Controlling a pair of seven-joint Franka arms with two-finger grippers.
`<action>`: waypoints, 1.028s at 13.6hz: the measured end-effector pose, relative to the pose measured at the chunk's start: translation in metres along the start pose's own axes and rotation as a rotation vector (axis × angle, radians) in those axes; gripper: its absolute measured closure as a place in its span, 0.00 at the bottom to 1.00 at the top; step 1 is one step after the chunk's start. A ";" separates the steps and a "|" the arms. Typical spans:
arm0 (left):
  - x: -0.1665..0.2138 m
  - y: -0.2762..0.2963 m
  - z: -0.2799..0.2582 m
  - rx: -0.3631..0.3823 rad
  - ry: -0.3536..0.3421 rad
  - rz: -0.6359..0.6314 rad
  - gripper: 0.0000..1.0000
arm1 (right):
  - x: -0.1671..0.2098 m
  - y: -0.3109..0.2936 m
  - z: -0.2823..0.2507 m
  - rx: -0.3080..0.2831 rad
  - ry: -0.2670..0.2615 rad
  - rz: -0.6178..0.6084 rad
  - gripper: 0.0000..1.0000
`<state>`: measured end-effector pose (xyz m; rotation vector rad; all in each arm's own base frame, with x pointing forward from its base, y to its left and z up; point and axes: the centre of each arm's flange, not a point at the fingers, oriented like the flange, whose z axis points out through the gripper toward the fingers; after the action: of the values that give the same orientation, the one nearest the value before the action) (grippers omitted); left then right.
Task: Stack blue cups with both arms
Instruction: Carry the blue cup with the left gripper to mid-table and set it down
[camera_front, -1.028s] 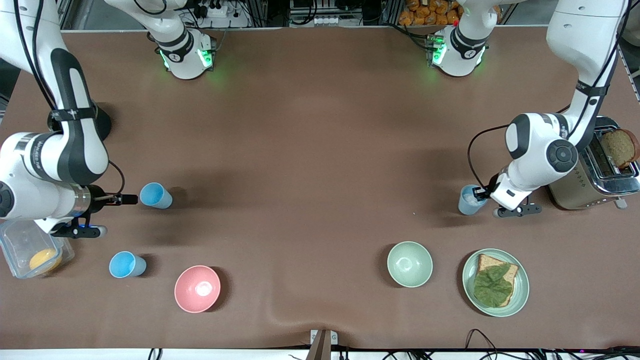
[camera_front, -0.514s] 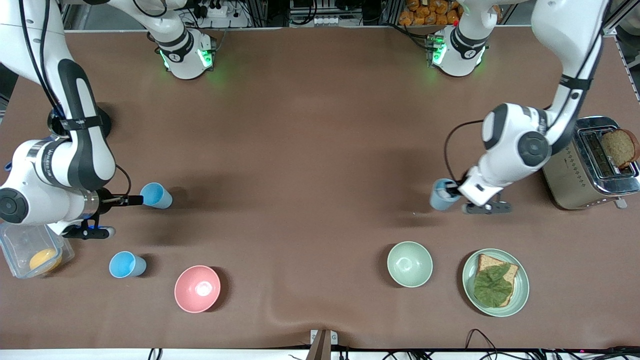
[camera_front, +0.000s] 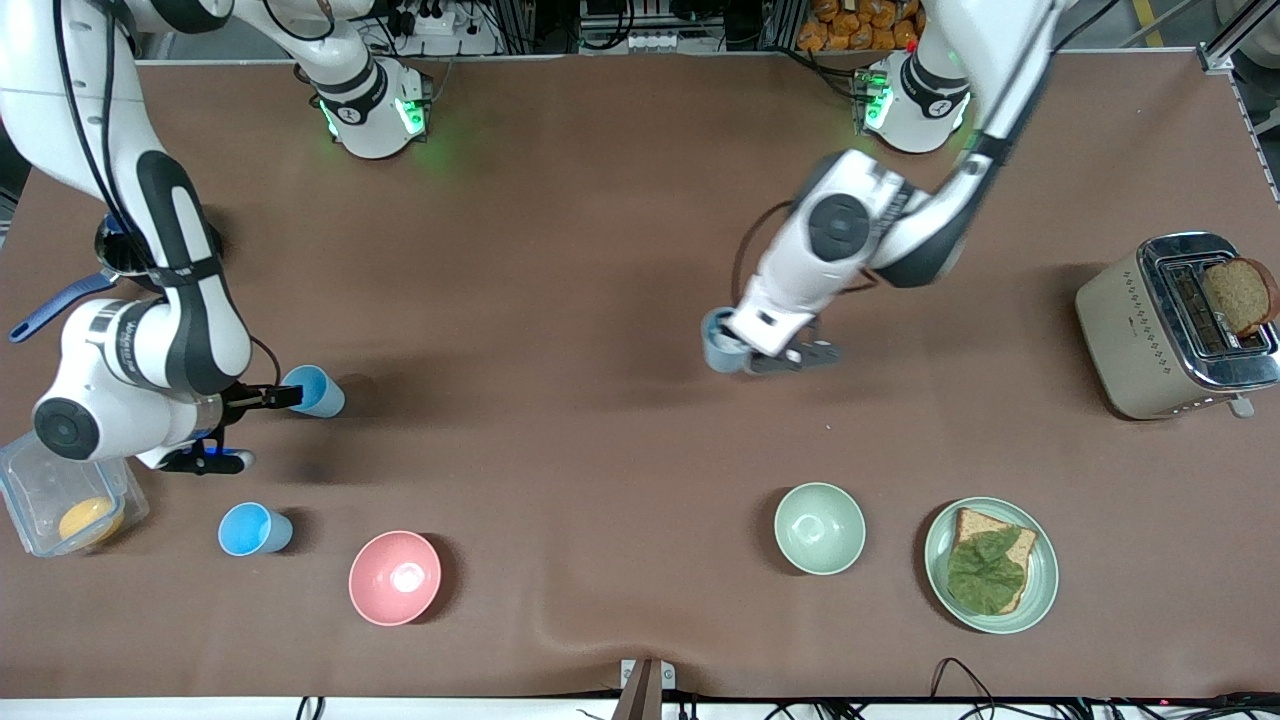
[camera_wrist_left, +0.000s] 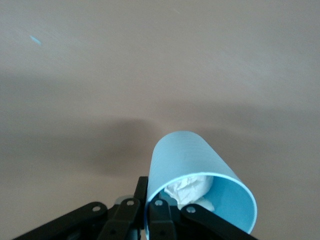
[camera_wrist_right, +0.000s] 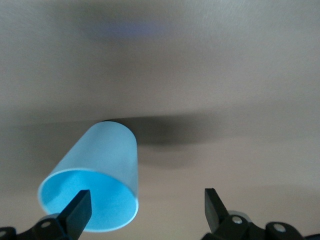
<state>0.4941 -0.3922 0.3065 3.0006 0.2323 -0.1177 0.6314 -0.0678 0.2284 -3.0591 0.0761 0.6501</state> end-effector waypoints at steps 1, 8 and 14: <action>-0.010 0.019 0.008 -0.005 -0.010 -0.009 0.96 | 0.001 0.001 0.003 0.000 -0.002 0.001 0.00; -0.055 0.095 0.083 0.032 -0.053 -0.072 0.96 | 0.001 -0.001 0.010 0.010 -0.004 0.001 0.76; -0.047 0.102 0.095 0.027 -0.057 -0.083 0.60 | -0.017 -0.031 -0.038 0.129 -0.058 -0.008 0.97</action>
<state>0.4578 -0.5124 0.2292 3.0099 0.3517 -0.2155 0.6332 -0.0370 0.2698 -2.9140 0.1011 0.7044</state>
